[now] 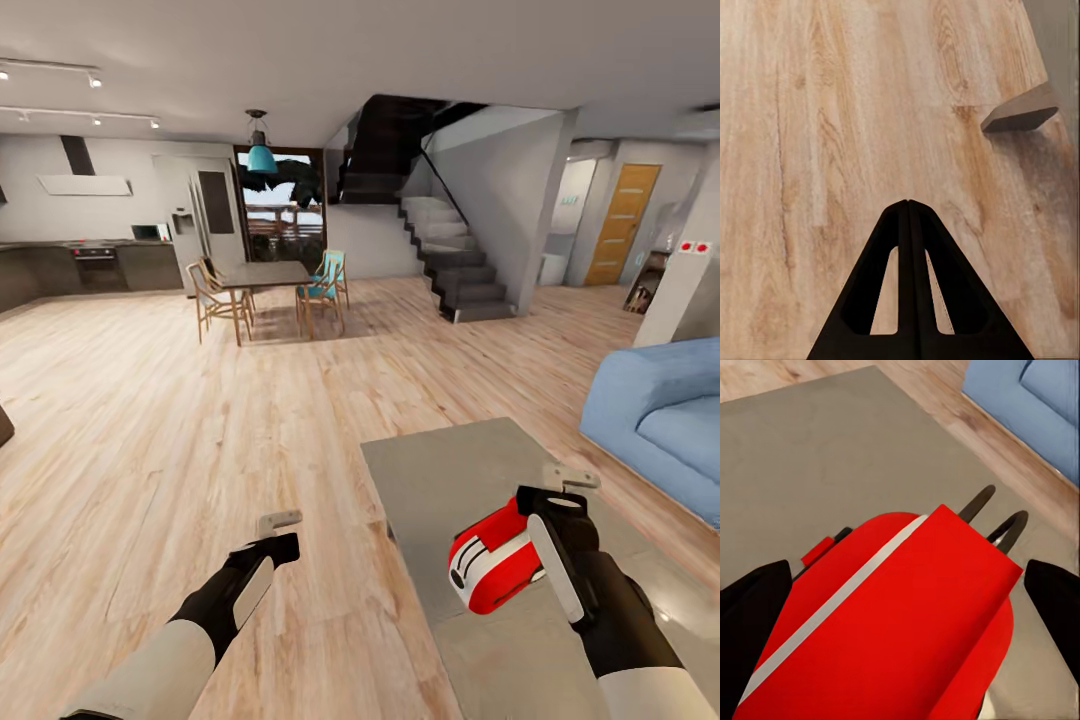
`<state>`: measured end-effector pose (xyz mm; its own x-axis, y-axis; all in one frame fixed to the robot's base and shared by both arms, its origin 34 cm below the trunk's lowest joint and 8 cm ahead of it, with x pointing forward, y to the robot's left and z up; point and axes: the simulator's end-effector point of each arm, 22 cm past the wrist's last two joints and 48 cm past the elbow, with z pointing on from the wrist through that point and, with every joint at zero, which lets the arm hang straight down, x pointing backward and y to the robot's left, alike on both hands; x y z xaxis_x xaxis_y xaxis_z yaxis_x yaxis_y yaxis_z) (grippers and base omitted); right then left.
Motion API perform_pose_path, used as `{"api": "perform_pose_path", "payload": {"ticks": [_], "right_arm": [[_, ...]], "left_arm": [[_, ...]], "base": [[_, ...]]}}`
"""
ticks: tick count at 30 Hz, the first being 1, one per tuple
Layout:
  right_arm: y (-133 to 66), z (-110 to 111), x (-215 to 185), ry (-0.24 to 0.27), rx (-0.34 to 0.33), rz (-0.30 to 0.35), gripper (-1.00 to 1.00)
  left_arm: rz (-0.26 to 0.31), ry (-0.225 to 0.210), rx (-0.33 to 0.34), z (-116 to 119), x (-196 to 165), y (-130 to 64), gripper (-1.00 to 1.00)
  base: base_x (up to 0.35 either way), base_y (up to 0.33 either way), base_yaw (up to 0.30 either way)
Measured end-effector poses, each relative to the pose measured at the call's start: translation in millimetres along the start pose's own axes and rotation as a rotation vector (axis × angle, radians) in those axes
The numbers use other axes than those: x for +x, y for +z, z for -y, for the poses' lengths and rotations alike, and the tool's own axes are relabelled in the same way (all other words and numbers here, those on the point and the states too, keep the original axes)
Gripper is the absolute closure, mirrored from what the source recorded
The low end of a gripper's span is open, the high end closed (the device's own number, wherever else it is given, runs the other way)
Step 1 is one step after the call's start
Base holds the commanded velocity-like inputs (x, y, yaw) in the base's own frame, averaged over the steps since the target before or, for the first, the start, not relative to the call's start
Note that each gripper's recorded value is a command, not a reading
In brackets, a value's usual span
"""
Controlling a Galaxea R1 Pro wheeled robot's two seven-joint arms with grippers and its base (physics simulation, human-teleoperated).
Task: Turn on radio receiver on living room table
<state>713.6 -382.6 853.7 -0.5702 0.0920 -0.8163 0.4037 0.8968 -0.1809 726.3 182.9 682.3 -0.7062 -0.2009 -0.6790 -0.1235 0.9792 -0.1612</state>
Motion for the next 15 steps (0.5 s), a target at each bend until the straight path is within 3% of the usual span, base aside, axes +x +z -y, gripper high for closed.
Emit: {"api": "perform_pose_path", "payload": {"ticks": [15], "right_arm": [[-2.0,0.6,-2.6,-0.001,0.001,0.006,1.0]], "left_arm": [[0.006,0.0,0.002,1.5,-3.0,-2.1,1.0]], "base": [[0.0,0.0,-0.27]]}}
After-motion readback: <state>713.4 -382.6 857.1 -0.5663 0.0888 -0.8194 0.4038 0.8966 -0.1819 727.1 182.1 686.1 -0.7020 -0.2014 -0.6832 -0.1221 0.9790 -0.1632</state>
